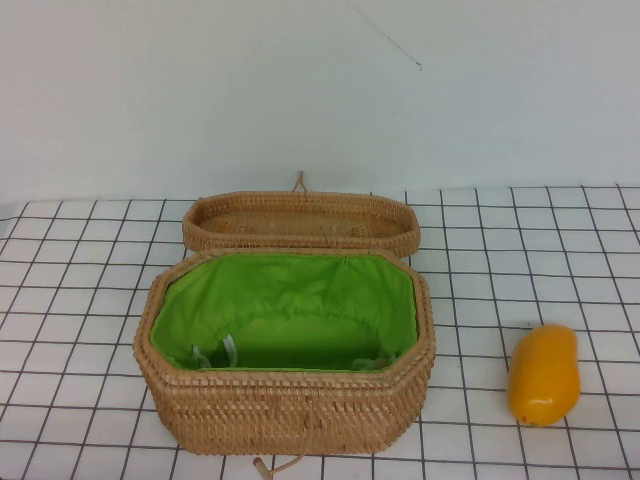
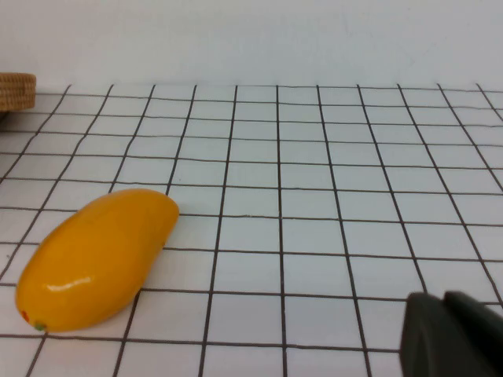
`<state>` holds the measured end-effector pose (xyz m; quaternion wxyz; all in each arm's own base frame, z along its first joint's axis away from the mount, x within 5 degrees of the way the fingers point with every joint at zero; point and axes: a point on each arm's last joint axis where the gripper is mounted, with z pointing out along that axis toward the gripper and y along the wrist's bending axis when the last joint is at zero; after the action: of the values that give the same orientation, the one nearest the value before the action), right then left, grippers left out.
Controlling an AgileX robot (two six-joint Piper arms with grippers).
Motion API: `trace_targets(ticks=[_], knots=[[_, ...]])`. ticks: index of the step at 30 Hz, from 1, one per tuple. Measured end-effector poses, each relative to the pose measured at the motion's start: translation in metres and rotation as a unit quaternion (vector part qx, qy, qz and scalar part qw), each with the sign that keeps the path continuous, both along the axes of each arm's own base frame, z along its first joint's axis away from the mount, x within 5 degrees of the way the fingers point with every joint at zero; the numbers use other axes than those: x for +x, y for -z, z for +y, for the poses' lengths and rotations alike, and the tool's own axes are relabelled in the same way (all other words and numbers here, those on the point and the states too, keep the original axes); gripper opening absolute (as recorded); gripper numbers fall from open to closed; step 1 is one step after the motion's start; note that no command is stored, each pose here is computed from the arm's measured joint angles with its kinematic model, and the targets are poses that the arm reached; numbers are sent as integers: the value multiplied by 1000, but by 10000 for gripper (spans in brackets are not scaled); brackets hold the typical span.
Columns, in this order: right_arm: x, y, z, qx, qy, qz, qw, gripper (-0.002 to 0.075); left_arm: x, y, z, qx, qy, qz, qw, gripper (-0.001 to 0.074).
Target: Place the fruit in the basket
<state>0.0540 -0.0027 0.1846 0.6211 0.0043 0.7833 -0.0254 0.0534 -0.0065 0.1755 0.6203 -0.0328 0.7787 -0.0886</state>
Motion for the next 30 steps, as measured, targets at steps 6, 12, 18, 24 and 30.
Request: trace_targets(ticks=[6, 12, 18, 24, 30], knots=[[0, 0, 0, 0, 0, 0, 1000, -2, 0, 0, 0, 0, 0, 0, 1000, 1], [0, 0, 0, 0, 0, 0, 1000, -2, 0, 0, 0, 0, 0, 0, 1000, 1], [0, 0, 0, 0, 0, 0, 1000, -2, 0, 0, 0, 0, 0, 0, 1000, 1], [0, 0, 0, 0, 0, 0, 1000, -2, 0, 0, 0, 0, 0, 0, 1000, 1], [0, 0, 0, -8, -2, 0, 1000, -2, 0, 0, 0, 0, 0, 0, 1000, 1]])
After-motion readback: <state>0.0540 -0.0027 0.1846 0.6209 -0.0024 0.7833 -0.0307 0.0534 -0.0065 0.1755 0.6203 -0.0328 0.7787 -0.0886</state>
